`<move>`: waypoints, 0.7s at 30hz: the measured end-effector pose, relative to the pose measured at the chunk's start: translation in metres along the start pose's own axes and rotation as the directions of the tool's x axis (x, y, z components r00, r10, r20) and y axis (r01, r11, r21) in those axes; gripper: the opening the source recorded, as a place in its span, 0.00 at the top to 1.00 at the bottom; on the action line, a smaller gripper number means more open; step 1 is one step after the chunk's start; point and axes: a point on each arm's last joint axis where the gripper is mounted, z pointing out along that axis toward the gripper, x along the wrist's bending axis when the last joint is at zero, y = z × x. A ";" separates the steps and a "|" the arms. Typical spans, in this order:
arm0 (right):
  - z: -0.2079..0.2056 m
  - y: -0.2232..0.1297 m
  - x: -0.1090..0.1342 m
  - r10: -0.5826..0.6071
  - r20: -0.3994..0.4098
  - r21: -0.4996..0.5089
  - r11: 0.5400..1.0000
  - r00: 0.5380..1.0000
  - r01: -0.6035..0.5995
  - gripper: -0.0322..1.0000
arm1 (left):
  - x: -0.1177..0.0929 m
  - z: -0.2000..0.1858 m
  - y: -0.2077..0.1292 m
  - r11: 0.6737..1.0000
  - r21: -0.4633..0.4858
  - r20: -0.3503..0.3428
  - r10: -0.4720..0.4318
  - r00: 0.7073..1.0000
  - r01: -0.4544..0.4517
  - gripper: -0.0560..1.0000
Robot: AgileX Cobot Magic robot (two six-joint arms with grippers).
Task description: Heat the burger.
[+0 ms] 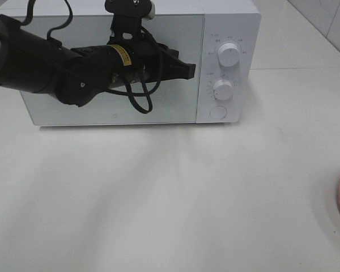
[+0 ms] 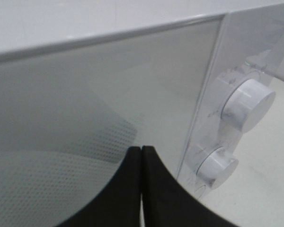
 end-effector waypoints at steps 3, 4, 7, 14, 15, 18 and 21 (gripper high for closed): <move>0.000 0.000 0.000 0.000 0.000 0.000 1.000 1.000 0.000 0.23 | -0.002 -0.007 0.005 0.997 0.069 -0.016 -0.025 1.000 0.026 0.95; 0.000 0.000 0.000 0.000 0.000 0.000 1.000 1.000 0.000 0.23 | -0.002 -0.007 0.005 0.997 0.069 -0.016 -0.025 1.000 0.026 0.95; 0.000 0.000 0.000 0.000 0.000 0.000 1.000 1.000 0.000 0.23 | -0.007 -0.020 0.014 0.985 0.168 -0.024 -0.032 0.999 0.035 0.95; 0.000 0.000 0.000 0.000 0.000 0.000 1.000 1.000 0.000 0.23 | -0.012 -0.041 0.016 0.936 0.351 -0.039 -0.027 0.999 0.039 0.94; 0.000 0.000 0.000 0.000 0.000 0.000 1.000 1.000 0.000 0.23 | -0.012 -0.048 0.016 0.909 0.414 -0.047 -0.024 0.999 0.041 0.85; 0.000 0.000 0.000 0.000 0.000 0.000 1.000 1.000 0.000 0.23 | -0.012 -0.060 0.017 0.871 0.490 -0.057 -0.019 0.998 0.044 0.59; 0.000 0.000 0.000 0.000 0.000 0.000 1.000 1.000 0.000 0.23 | -0.012 -0.073 0.017 0.817 0.573 -0.069 -0.018 0.997 0.055 0.22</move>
